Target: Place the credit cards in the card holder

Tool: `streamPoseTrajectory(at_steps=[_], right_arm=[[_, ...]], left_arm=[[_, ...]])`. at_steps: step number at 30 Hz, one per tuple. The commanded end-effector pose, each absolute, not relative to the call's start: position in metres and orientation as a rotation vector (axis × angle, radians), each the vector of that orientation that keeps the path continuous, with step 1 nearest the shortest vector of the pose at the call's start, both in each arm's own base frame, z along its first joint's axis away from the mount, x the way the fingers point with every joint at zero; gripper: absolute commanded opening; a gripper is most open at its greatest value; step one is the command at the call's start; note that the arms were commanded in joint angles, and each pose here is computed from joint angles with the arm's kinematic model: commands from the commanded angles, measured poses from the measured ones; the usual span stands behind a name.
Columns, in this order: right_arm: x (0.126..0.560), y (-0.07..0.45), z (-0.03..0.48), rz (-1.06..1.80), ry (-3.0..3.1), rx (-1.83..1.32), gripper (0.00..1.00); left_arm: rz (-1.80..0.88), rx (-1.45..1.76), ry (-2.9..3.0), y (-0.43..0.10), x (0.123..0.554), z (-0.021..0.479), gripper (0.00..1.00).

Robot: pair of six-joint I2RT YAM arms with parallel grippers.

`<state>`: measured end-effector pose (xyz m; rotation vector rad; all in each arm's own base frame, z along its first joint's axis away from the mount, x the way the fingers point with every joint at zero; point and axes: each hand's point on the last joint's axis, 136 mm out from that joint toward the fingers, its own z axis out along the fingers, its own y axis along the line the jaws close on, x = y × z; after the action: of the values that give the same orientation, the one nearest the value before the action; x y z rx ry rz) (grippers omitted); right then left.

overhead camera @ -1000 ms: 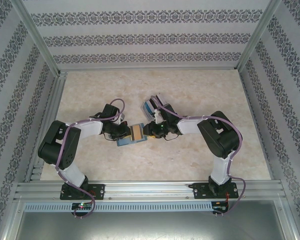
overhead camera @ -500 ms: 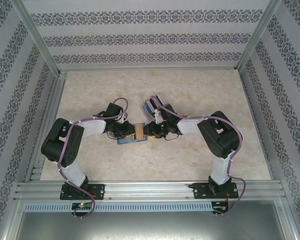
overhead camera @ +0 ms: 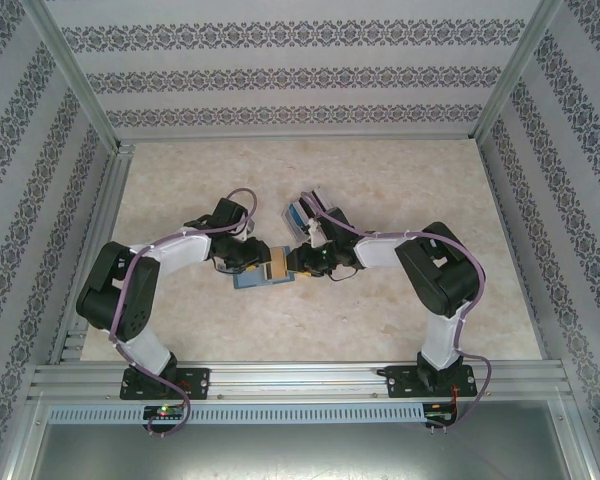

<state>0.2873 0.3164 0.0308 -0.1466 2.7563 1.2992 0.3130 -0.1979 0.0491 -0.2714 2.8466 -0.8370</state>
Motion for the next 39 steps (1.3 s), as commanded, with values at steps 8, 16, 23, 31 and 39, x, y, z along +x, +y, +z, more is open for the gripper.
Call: streamPoseTrajectory(at_steps=[8, 16, 23, 31, 39], right_arm=[[0.288, 0.308, 0.055, 1.234, 2.737, -0.203, 0.4], [0.293, 0.309, 0.065, 1.214, 2.719, -0.22, 0.38], [0.29, 0.313, 0.052, 1.209, 2.754, -0.223, 0.38], [0.288, 0.317, 0.045, 1.207, 2.775, -0.236, 0.38], [0.287, 0.317, 0.039, 1.198, 2.792, -0.233, 0.38]], left_arm=[[-0.762, -0.229, 2.818, -0.188, 0.311, 0.074, 0.4], [-0.893, -0.265, 2.792, -0.201, 0.311, 0.069, 0.27], [-0.872, -0.269, 2.845, -0.2, 0.305, 0.051, 0.25], [-0.881, -0.275, 2.872, -0.205, 0.305, 0.037, 0.24], [-0.9, -0.263, 2.892, -0.215, 0.305, 0.028, 0.23]])
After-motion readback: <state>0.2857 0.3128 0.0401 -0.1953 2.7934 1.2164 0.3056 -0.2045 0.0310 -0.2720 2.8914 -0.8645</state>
